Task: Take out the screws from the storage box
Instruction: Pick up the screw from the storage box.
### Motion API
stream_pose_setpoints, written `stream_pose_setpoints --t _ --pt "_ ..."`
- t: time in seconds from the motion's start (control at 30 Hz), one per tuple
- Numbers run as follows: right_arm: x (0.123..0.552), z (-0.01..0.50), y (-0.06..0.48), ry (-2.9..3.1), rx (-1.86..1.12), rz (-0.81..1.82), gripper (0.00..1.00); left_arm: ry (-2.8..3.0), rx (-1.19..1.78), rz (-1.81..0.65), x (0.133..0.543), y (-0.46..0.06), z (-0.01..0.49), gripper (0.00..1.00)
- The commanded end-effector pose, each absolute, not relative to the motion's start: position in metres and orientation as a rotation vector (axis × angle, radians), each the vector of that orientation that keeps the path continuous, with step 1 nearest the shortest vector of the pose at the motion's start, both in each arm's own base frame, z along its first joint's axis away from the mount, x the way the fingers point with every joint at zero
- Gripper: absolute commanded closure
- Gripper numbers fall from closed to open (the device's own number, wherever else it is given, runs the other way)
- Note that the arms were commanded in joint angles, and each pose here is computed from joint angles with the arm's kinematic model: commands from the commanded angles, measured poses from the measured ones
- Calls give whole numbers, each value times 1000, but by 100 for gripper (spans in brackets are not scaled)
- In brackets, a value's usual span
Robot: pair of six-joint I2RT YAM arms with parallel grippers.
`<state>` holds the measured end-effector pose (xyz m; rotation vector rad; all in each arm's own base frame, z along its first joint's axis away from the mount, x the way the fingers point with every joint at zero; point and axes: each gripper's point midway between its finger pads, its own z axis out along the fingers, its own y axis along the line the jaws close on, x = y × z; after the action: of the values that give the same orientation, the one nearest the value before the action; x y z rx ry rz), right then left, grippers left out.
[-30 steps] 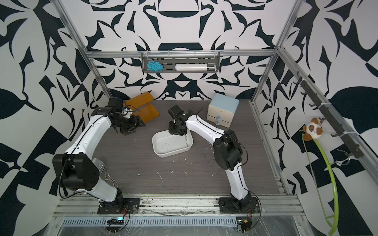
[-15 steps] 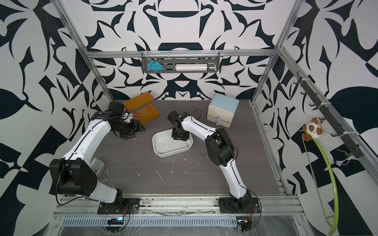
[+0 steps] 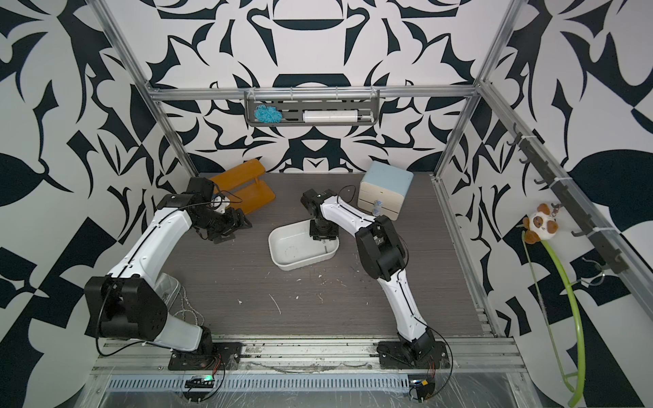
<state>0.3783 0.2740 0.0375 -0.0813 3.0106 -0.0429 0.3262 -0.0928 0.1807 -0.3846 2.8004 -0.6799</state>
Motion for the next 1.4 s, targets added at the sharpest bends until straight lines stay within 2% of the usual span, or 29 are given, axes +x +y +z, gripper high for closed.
stream_pose_setpoints --t 0.0,0.2,0.3,0.63,0.8,1.07,1.2,1.37 --pt "376 43 282 3016 -147 -16 62 2809 -385 -709 322 -96 179 25" --pt "376 29 281 3036 -154 -29 66 2812 -381 -707 322 -96 178 25" --pt "377 25 281 3045 -154 -21 71 2816 -383 -712 323 -96 178 25" --pt "378 18 285 3059 -166 6 100 2819 -377 -712 326 -97 178 25" --pt "384 40 286 3011 -153 26 100 2823 -377 -712 326 -97 177 25" --pt "395 138 277 2831 -86 65 100 2825 -379 -712 328 -97 176 25" --pt "388 170 239 2761 1 -24 100 2826 -380 -712 328 -97 177 25" --pt "365 151 163 2803 169 -126 100 2826 -378 -723 329 -99 176 25"
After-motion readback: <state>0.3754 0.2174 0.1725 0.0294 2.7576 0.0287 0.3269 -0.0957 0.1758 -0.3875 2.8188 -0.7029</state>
